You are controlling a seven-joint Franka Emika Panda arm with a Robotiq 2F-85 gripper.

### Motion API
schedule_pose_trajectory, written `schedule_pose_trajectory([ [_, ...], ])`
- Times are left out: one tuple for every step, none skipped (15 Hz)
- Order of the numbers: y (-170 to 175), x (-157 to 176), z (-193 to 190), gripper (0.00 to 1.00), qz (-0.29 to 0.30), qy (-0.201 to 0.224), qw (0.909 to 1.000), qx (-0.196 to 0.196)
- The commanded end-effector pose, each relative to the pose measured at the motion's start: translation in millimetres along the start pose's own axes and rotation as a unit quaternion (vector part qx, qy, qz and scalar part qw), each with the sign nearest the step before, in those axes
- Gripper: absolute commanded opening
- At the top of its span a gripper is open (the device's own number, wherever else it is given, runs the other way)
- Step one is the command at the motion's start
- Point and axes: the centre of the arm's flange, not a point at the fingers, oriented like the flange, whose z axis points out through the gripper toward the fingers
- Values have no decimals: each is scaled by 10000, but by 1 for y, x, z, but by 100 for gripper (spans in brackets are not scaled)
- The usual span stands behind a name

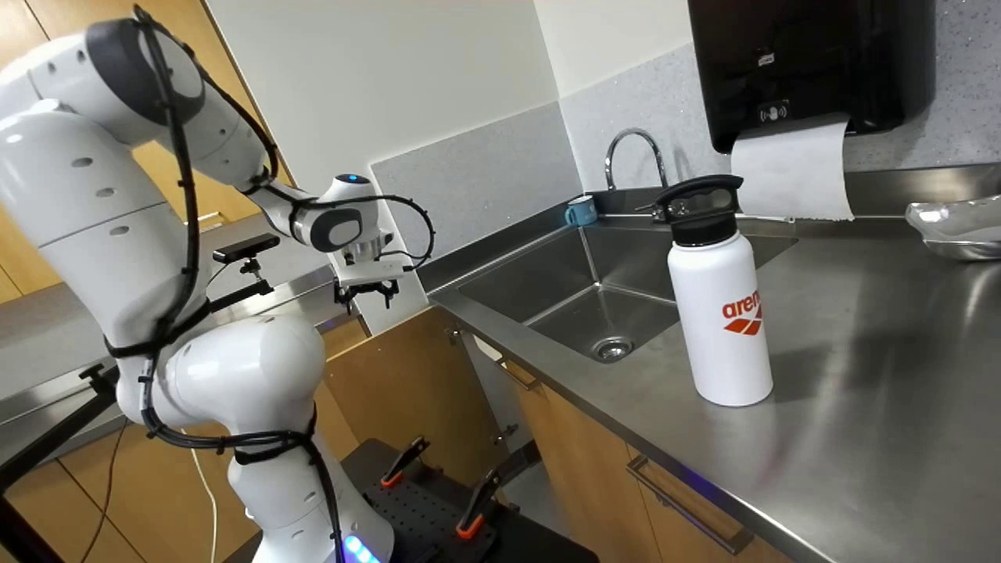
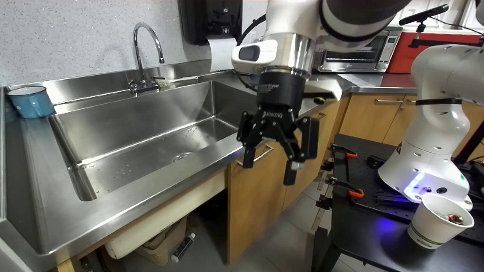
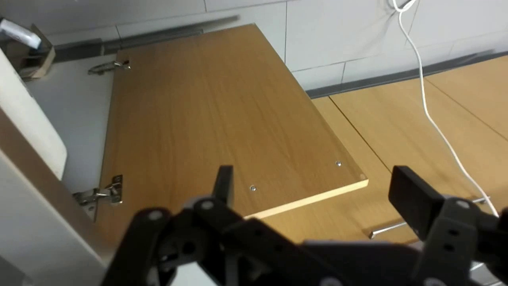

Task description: Close the open cabinet door

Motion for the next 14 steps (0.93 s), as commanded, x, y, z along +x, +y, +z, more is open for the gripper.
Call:
schedule_pose_trajectory([
  [17, 54, 60, 100, -479, 106, 9987, 132],
  [16, 67, 74, 100, -581, 105, 9981, 152],
  [14, 77, 86, 100, -638, 109, 9977, 191],
  [12, 88, 97, 100, -695, 106, 9972, 237],
  [9, 96, 103, 100, -699, 94, 9969, 357],
  [-1, 68, 86, 100, -641, 25, 9975, 290],
  [-1, 76, 94, 100, -682, 39, 9970, 355],
  [1, 81, 100, 100, -696, 50, 9968, 388],
  [3, 83, 103, 100, -691, 57, 9968, 404],
  [5, 84, 104, 100, -684, 63, 9968, 409],
  [6, 84, 103, 100, -679, 72, 9968, 405],
  [6, 85, 103, 100, -676, 80, 9969, 400],
  [6, 85, 102, 100, -677, 83, 9969, 399],
  [3, 91, 108, 100, -771, 88, 9962, 406],
])
